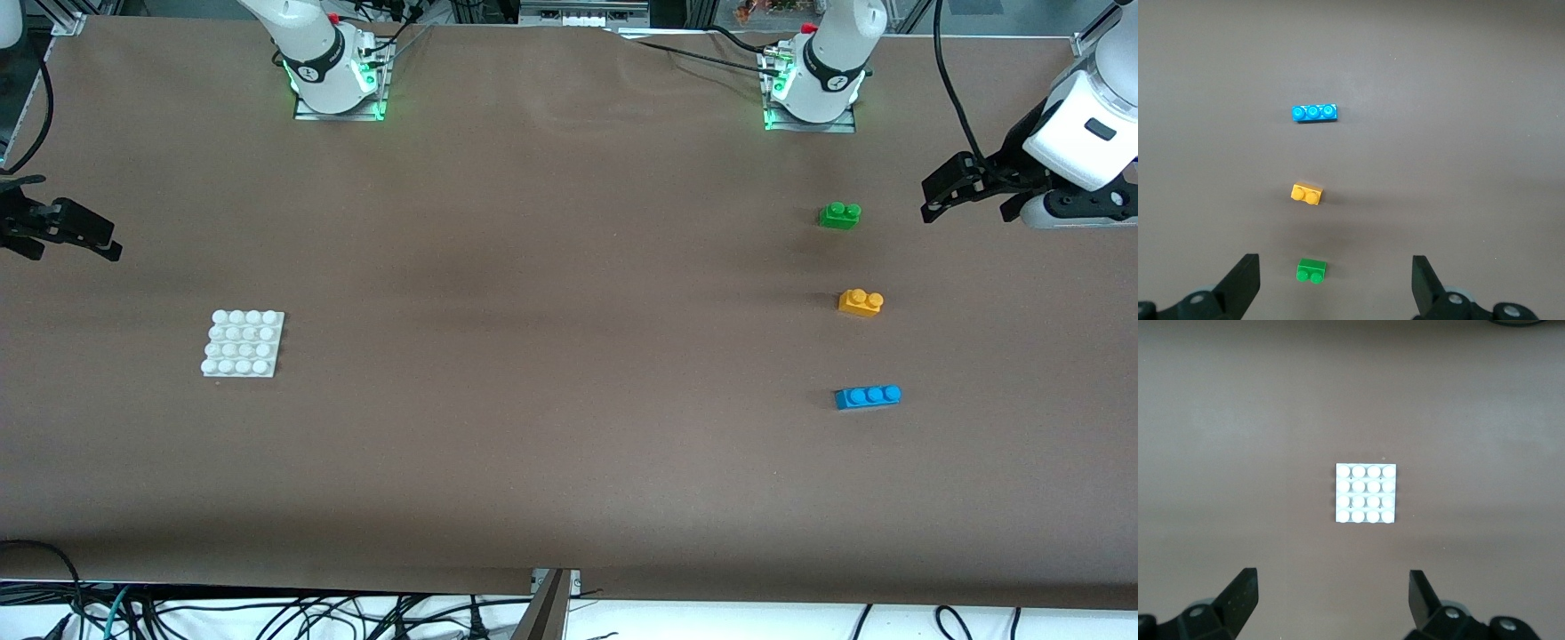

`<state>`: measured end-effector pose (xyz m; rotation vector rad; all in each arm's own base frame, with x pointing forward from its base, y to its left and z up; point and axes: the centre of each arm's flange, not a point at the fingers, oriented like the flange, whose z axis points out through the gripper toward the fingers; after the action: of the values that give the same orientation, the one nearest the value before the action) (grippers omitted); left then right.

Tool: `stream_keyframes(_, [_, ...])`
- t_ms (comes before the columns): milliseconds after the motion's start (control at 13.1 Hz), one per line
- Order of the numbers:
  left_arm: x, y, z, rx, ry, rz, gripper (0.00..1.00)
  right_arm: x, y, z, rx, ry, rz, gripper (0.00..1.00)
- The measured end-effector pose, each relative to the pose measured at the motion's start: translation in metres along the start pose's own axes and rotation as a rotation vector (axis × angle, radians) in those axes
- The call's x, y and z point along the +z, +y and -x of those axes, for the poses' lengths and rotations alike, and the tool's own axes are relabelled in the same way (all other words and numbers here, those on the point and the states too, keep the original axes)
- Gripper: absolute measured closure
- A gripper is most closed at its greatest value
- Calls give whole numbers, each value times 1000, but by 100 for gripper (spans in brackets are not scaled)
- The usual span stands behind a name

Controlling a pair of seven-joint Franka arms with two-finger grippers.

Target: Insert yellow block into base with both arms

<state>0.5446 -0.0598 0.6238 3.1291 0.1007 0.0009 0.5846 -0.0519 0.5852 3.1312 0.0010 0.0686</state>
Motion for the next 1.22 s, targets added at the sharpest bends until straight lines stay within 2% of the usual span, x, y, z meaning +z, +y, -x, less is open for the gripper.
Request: stream_keyframes(1221, [0,1,0,2,0,0,0,4,2,-1,3,-6,4,0])
